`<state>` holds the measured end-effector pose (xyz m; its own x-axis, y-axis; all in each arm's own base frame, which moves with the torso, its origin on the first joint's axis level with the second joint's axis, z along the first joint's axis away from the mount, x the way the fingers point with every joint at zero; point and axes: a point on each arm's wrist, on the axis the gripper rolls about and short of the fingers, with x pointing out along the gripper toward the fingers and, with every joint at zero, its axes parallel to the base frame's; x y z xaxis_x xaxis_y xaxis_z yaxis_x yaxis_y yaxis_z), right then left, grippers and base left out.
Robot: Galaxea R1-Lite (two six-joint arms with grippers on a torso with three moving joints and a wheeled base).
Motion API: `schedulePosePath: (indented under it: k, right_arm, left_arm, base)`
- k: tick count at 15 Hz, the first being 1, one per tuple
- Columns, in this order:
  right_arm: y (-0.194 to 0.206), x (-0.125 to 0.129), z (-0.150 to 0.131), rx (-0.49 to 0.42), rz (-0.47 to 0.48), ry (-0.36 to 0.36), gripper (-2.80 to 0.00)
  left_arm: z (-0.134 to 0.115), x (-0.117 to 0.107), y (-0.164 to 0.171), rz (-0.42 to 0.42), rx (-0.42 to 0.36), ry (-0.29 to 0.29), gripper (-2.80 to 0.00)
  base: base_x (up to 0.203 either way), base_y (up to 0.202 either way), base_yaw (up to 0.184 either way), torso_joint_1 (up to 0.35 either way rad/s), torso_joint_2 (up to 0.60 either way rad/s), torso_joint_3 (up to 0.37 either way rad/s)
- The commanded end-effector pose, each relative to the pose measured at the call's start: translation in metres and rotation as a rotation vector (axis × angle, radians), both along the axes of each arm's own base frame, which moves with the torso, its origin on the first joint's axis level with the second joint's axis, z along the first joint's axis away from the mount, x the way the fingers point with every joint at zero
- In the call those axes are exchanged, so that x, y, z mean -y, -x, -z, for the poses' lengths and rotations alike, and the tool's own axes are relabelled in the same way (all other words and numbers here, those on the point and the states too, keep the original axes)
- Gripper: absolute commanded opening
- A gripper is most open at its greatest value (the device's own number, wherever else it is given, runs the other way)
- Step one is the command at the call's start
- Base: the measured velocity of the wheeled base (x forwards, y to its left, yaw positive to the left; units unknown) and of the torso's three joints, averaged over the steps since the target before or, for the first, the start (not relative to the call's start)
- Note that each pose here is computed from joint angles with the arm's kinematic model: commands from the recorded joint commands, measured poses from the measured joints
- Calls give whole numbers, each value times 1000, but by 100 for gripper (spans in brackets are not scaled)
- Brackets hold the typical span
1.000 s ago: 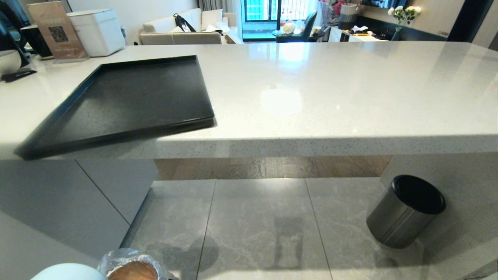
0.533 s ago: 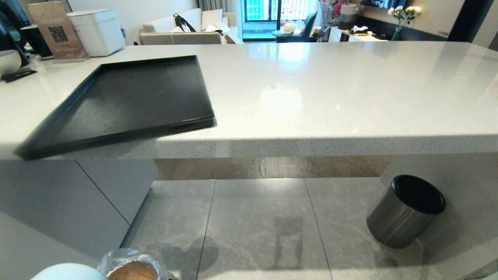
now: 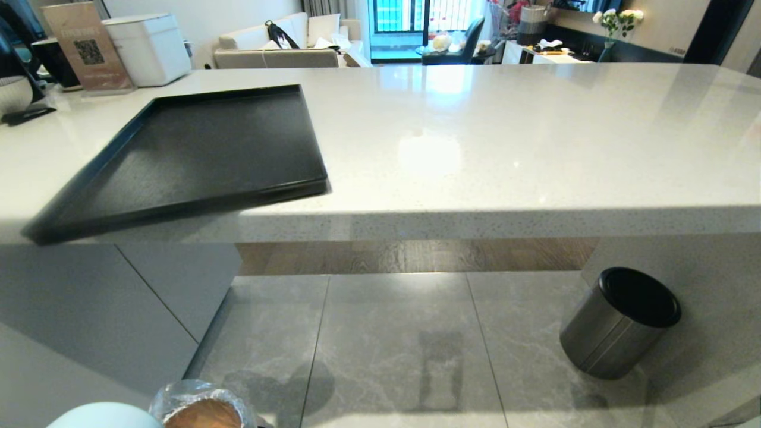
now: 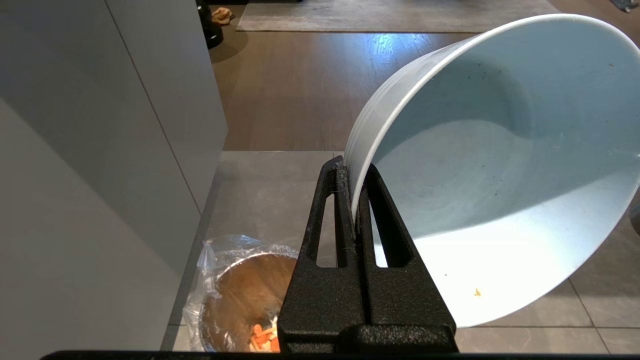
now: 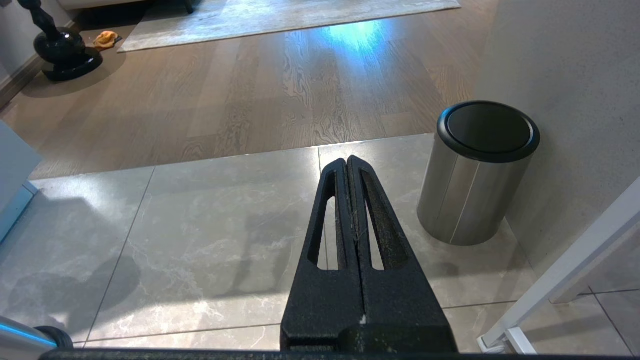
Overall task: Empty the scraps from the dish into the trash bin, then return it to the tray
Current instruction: Put the bowl back to the table
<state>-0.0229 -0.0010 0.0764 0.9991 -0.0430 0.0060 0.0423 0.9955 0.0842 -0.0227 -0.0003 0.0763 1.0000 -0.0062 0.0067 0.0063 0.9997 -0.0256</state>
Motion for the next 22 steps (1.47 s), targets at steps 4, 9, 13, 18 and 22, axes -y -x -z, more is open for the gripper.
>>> schedulePosePath:
  k: [4, 9, 13, 18, 22]
  right_arm:
    - [0, 0, 0, 2, 0, 0, -280]
    - [0, 0, 0, 2, 0, 0, -280]
    - [0, 0, 0, 2, 0, 0, -280]
    - [0, 0, 0, 2, 0, -1, -280]
    - [0, 0, 0, 2, 0, -2, -280]
  left_arm:
    - [0, 0, 0, 0, -1, 0, -280]
    - [0, 0, 0, 0, -1, 0, -280]
    - [0, 0, 0, 0, -1, 0, -280]
    - [0, 0, 0, 0, -1, 0, -280]
    - [0, 0, 0, 0, -1, 0, -280]
  base:
    - [0, 0, 0, 0, 0, 0]
    - [0, 0, 0, -19, -280, -300]
    - [0, 0, 0, 19, -421, -402]
    - [0, 0, 0, 83, -466, -388]
    - [0, 0, 0, 127, -491, -369]
